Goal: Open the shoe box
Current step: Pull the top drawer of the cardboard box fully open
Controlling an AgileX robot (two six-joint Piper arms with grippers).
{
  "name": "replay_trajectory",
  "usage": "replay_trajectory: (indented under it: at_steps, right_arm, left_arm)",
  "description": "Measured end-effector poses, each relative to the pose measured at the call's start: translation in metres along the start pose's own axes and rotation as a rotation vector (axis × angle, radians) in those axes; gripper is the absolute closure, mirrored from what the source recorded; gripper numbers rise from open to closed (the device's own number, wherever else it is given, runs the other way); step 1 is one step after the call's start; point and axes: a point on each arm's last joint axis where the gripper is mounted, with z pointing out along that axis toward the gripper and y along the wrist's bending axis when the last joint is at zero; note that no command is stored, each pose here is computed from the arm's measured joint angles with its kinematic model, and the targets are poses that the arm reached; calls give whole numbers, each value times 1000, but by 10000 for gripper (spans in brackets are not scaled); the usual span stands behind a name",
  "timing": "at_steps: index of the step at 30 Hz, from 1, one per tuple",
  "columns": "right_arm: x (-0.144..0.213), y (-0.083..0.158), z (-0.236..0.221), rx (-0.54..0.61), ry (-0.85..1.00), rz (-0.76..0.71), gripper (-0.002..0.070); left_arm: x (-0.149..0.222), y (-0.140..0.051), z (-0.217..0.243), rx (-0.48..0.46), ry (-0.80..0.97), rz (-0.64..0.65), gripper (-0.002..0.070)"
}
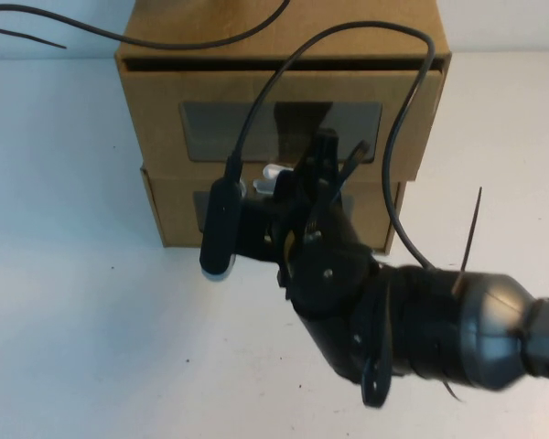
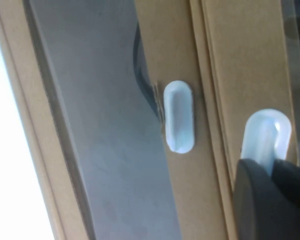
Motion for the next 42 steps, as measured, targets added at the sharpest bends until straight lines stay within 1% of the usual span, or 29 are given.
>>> replay_trajectory:
  at_steps: [8, 15, 18, 25, 28, 31, 35, 39, 42]
  right_arm:
    - [-1, 4, -30, -21, 8, 47, 668]
    - [0, 2, -35, -28, 6, 64, 669]
    - [0, 2, -35, -28, 6, 71, 669]
    - [0, 2, -35, -25, 6, 87, 669]
    - [0, 2, -35, -23, 6, 88, 669]
    - [0, 2, -35, -23, 7, 88, 669]
    - [0, 2, -35, -22, 6, 87, 669]
    - [0, 2, -35, -21, 7, 87, 669]
    - [-1, 2, -35, -21, 6, 86, 669]
  left_arm:
    - [0, -1, 1, 20, -3, -12, 679]
    - [-1, -3, -1, 24, -7, -11, 679]
    - [-4, -11, -13, 26, -21, 4, 679]
    - [-18, -50, -69, 63, -123, 44, 679]
    - [-15, -59, -83, 63, -115, 27, 679]
    - [-1, -59, -84, 58, -50, 3, 679]
    - [20, -56, -80, 51, 34, 6, 679]
    - [33, -49, -69, 53, 91, -5, 679]
    - [37, -40, -55, 53, 124, -25, 679]
